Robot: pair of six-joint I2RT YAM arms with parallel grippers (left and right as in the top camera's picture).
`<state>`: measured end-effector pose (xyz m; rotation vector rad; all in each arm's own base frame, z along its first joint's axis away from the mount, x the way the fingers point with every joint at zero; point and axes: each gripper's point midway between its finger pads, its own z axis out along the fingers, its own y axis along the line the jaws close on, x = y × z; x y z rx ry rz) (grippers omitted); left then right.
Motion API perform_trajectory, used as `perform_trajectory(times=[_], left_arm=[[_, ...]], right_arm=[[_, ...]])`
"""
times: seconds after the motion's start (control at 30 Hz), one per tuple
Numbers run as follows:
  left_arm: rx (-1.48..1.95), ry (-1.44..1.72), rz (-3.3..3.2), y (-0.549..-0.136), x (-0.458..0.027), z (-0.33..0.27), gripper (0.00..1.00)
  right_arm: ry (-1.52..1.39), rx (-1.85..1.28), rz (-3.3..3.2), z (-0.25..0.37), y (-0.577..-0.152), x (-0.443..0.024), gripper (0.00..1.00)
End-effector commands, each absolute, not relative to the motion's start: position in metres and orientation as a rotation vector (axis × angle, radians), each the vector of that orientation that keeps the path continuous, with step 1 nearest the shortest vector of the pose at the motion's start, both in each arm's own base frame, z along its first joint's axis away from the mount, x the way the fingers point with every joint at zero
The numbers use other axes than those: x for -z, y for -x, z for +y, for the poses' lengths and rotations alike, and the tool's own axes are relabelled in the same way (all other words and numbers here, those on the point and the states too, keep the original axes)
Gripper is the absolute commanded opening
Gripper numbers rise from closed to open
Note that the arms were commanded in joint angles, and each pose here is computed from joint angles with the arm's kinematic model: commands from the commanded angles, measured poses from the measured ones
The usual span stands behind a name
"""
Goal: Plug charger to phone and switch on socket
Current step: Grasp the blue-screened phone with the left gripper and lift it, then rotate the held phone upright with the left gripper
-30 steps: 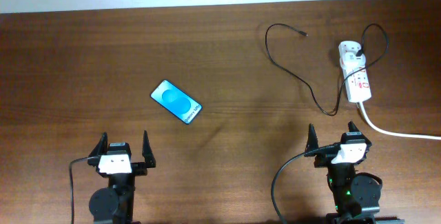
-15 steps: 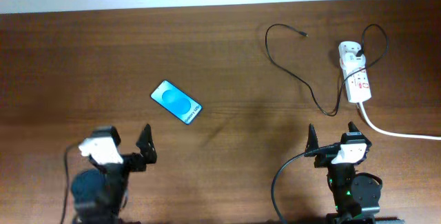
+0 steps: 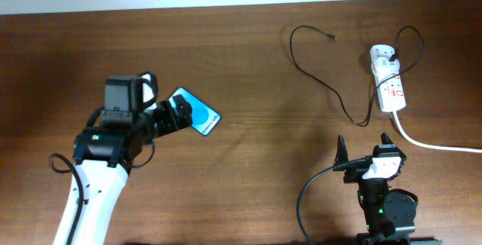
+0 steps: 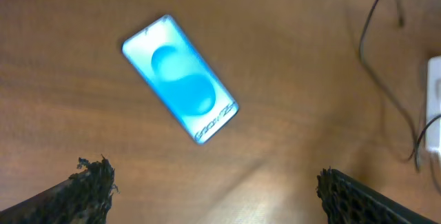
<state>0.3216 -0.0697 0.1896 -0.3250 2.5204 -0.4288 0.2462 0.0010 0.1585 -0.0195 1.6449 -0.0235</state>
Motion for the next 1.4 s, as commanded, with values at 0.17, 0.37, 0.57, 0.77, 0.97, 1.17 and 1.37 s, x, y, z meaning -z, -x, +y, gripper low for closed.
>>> perform_trajectory(times=[0.17, 0.37, 0.57, 0.77, 0.97, 1.17, 1.37], left_arm=[[0.227, 0.524, 2.612, -0.435, -0.2, -0.084, 0.99], [0.346, 0.716, 2.84, -0.459, -0.085, -0.116, 0.99], [0.137, 1.117, 2.943, -0.423, -0.035, -0.101, 0.99], [-0.009, 1.297, 2.895, -0.407, -0.021, -0.085, 0.99], [0.01, 1.383, 2.832, -0.407, 0.001, -0.084, 0.99], [-0.031, 1.406, 2.859, -0.39, 0.019, -0.081, 1.0], [0.014, 1.434, 2.899, -0.378, 0.029, -0.088, 0.75]], right_arm=[[0.003, 0.03, 1.65, -0.001, -0.246, -0.155, 0.98], [0.003, 0.03, 1.651, -0.001, -0.246, -0.155, 0.98], [0.003, 0.03, 1.651, -0.001, -0.246, -0.155, 0.98], [0.003, 0.03, 1.651, -0.001, -0.246, -0.155, 0.98], [0.003, 0.03, 1.651, -0.001, -0.246, -0.155, 0.99], [0.003, 0.03, 1.651, -0.001, -0.246, -0.155, 0.98], [0.003, 0.03, 1.651, -0.001, -0.246, -0.155, 0.98]])
